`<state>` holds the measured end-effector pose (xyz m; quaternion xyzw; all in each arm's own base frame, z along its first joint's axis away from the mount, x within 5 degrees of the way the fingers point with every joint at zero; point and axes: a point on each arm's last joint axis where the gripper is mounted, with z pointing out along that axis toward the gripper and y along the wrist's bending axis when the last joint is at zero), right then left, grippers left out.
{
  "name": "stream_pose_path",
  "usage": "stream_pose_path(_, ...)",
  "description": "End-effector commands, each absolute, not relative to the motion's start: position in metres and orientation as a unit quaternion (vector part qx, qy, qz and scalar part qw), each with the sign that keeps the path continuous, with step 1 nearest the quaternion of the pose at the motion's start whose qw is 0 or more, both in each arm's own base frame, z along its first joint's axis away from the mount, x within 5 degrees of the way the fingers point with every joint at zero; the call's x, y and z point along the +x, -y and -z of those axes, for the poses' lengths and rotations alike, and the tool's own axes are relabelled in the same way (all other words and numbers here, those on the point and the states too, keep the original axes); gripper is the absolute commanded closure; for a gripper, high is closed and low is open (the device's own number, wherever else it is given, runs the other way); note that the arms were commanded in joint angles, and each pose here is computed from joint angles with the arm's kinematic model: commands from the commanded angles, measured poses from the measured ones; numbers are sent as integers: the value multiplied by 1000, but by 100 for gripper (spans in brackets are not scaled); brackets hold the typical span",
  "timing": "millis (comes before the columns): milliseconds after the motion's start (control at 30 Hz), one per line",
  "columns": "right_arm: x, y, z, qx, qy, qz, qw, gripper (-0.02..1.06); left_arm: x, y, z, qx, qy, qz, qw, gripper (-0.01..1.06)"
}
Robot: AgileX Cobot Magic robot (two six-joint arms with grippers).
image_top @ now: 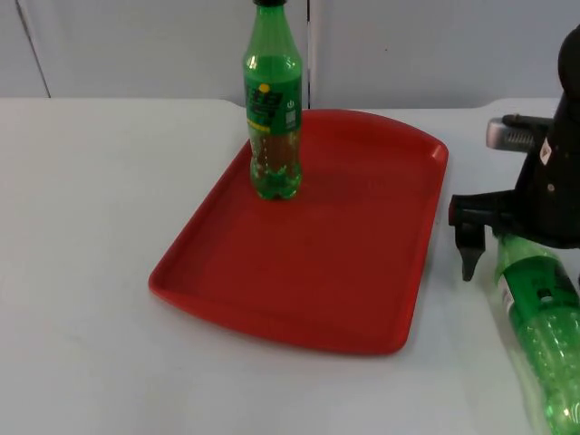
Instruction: Place the bottle upright on the tray.
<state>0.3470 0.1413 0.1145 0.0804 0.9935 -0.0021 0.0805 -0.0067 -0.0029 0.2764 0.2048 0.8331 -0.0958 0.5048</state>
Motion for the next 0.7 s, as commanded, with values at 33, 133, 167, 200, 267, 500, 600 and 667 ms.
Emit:
stream_pose_path(33,352,-144,-113,75,-992,-9,104,1,-7,3,-275,200,-834,94,505,0)
stream_pose_path(133,352,-144,-110,73,-992,-6,101,2,-7,3,-275,200,-834,94,505,0)
stream_pose_path(167,353,-143,-107,69,-993,-1,100,2,-7,3,-275,200,-834,94,505,0)
stream_pose_path(200,352,-143,-104,65,-993,2,96,2,-7,3,-275,200,-834,94,505,0)
stream_pose_path(267,351,-143,-97,53,-995,8,85,2,-7,3,-275,200,-834,94,505,0)
stream_pose_path(500,352,-143,-91,50,-995,10,83,2,-7,3,-275,200,-834,94,505,0)
stream_pose_path(600,353,-144,-91,50,-995,5,91,2,-7,3,-275,200,-834,94,505,0)
stream_pose_path(667,354,-144,-91,50,-994,3,93,3,-7,3,-275,200,-834,94,505,0)
